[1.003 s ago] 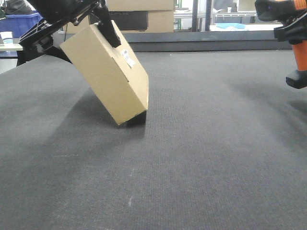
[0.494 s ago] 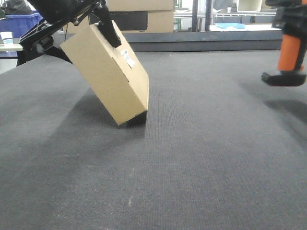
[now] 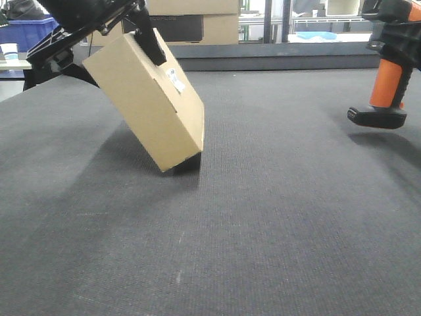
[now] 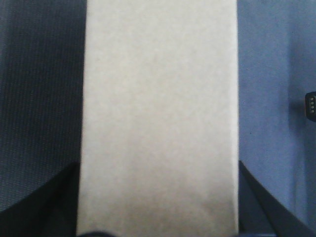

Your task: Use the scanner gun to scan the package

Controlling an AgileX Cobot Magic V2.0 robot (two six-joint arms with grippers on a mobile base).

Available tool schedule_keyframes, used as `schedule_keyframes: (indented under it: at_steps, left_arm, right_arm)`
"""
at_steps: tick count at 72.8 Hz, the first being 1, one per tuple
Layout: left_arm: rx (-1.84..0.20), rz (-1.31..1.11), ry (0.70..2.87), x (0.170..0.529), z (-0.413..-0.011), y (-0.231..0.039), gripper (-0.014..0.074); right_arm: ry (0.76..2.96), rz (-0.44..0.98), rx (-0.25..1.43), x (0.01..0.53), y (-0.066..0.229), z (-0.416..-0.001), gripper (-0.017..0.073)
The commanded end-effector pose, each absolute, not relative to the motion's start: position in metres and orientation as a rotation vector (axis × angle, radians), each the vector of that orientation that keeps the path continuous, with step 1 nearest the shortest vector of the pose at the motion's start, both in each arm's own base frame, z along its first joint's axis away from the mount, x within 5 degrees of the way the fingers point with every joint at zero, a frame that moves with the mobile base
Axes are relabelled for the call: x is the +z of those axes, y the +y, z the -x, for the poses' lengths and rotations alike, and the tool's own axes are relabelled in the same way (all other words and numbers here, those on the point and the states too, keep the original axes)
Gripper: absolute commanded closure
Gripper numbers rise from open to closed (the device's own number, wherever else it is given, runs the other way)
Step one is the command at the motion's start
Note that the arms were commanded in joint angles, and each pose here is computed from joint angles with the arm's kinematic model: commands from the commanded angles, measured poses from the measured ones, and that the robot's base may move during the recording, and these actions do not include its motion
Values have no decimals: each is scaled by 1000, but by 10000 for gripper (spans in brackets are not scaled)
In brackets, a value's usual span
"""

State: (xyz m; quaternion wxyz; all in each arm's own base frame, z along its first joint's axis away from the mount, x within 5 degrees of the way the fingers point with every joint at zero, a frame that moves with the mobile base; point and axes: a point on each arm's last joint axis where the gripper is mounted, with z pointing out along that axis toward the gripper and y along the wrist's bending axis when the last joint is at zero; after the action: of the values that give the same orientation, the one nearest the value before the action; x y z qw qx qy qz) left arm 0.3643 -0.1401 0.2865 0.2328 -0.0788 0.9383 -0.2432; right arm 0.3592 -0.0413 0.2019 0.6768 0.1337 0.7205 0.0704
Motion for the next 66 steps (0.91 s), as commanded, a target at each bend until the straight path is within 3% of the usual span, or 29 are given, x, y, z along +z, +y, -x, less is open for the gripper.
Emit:
schedule_keyframes:
  at_steps: [1, 9, 21, 28, 66]
  left_arm:
    - [-679, 213, 2557, 290, -364, -142, 704]
    - [-679, 213, 2557, 290, -364, -142, 704]
    - [-679, 213, 2559, 289, -364, -142, 704]
    - [-679, 213, 2559, 289, -364, -142, 704]
    - [-698, 225, 2560, 290, -364, -143, 704]
  right_arm:
    - [1549, -286, 150, 212, -42, -360, 721]
    - [1558, -286, 147, 211, -42, -360, 616]
    - [1584, -291, 146, 204, -43, -361, 331]
    - [1598, -295, 146, 198, -43, -363, 245]
    - [1705, -282, 140, 186, -41, -360, 50]
